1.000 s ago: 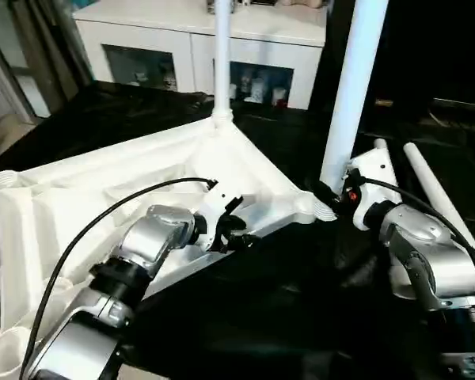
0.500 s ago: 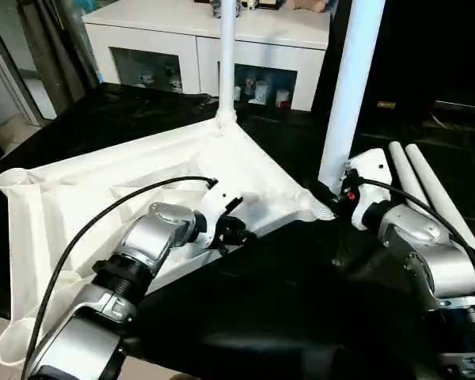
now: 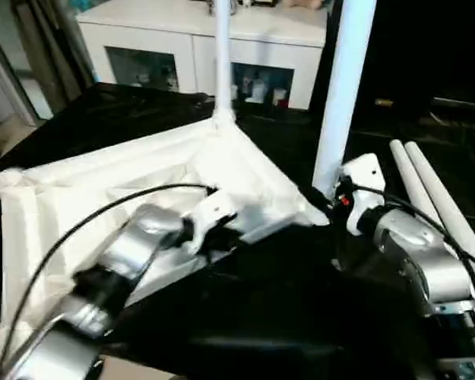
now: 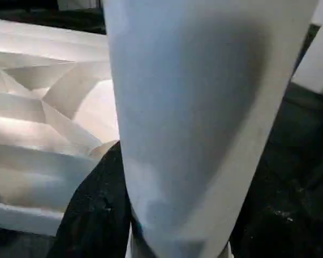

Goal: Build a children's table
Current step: Insert table leg to table base

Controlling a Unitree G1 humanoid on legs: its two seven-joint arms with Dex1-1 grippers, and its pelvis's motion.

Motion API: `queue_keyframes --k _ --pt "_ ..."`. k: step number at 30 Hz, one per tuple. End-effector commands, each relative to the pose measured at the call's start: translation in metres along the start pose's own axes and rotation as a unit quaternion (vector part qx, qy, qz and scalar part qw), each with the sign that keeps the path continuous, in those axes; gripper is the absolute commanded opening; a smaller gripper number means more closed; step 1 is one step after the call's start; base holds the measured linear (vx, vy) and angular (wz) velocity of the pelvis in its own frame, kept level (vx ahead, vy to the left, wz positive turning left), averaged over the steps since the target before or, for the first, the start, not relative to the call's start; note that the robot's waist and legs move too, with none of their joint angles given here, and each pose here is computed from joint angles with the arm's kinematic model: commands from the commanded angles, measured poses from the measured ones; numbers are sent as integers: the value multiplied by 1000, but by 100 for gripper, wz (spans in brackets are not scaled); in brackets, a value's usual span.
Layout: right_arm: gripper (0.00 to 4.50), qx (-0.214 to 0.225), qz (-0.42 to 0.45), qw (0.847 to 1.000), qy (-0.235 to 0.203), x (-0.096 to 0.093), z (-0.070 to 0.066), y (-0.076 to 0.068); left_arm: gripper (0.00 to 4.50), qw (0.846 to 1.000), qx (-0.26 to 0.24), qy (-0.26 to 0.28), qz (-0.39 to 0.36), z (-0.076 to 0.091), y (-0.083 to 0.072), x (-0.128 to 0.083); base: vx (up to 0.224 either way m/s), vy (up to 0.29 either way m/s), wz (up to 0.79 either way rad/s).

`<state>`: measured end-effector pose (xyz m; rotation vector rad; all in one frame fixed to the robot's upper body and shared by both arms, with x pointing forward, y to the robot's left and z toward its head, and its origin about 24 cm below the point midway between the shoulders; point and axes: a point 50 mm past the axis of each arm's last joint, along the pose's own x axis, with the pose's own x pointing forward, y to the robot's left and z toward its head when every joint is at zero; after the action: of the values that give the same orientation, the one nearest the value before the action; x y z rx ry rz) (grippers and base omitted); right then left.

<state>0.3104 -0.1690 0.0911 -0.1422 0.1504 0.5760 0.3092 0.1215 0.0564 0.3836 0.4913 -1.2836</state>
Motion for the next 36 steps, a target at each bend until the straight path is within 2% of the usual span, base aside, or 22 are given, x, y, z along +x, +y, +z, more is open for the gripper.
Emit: queue_keyframes --k 1,7,11,13,15,18,21,30,36 --pt "191 0 1 1000 -10 -1 2 -2 42 999 13 1 -30 1 -7 -4 0 0 0" --pt "191 11 19 1000 -16 0 1 0 9 999 28 13 -13 -11 -9 -28 0 0 0" --pt "191 26 37 999 -21 1 2 3 4 999 28 -26 32 -2 -2 -31 0 0 0" --pt "191 29 42 998 -20 2 2 4 46 999 8 -38 29 2 -1 -31 0 0 0" --pt "191 31 45 998 -19 2 2 5 57 999 -1 -43 22 5 -2 -30 0 0 0" --pt "191 45 41 998 -23 0 1 6 76 998 32 -38 27 11 -3 -22 0 0 0" --pt "191 44 43 998 -24 -1 1 8 76 999 30 -27 10 11 -5 -12 0 0 0" --pt "191 46 34 998 -25 -4 1 11 76 998 39 -22 32 27 -1 18 0 0 0" --pt "191 44 27 998 -23 -8 0 11 76 999 39 -20 31 29 0 26 0 0 0"
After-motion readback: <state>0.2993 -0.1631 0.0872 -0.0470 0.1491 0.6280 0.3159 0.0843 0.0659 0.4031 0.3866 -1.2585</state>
